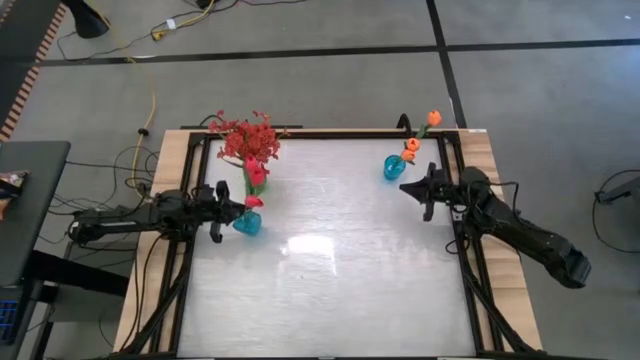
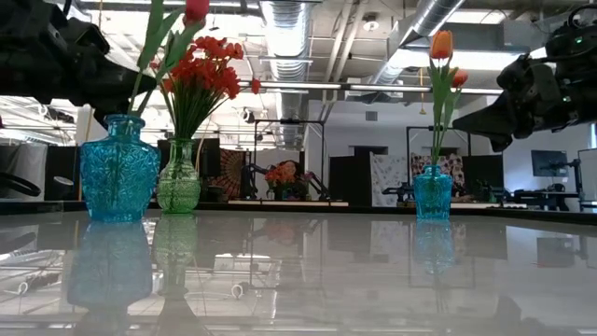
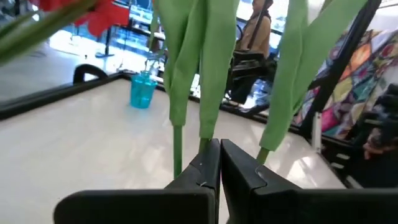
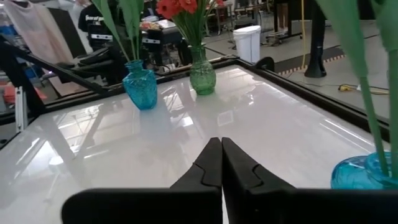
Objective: Sort flowers into vase by color
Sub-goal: Return to Home Position
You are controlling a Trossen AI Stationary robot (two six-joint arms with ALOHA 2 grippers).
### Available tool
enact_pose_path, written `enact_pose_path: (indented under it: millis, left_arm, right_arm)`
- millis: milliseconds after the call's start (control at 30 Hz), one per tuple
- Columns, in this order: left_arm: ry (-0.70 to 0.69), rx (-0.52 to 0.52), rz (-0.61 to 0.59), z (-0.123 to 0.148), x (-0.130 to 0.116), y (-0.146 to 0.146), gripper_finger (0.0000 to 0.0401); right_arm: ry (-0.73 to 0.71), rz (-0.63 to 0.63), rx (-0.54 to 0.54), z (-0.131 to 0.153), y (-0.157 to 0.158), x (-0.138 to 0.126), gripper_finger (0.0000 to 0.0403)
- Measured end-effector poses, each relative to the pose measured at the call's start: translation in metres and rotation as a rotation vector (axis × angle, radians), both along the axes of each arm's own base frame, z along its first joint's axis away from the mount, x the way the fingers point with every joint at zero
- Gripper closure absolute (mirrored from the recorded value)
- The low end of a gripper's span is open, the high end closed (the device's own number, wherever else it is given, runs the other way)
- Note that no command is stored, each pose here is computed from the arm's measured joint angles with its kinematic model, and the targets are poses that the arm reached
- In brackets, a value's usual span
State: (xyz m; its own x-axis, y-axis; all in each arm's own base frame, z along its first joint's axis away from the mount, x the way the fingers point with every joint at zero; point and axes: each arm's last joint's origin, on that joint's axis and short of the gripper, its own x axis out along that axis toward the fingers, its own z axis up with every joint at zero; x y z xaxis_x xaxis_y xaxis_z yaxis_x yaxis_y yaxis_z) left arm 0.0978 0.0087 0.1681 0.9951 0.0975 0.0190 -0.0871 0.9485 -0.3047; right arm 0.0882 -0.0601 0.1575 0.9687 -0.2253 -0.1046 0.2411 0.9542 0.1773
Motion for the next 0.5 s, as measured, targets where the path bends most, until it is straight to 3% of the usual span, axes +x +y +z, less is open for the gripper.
enact_pose_path:
  millis: [133,500]
  left_arm:
    - [-0.004,0.038,0.013,0.0006,-0.0001,0.0003,0.0401]
    - [-0.004,0.013,-0.026,0.0002,0.0001,-0.0008,0.0401]
  right_arm:
    - [0.006,0.003,-0.021,-0.0001,0.0001,0.0000,0.0368]
    - [-0.002,-0.001,-0.036,0.0009,-0.0001,0.0001,0.0364]
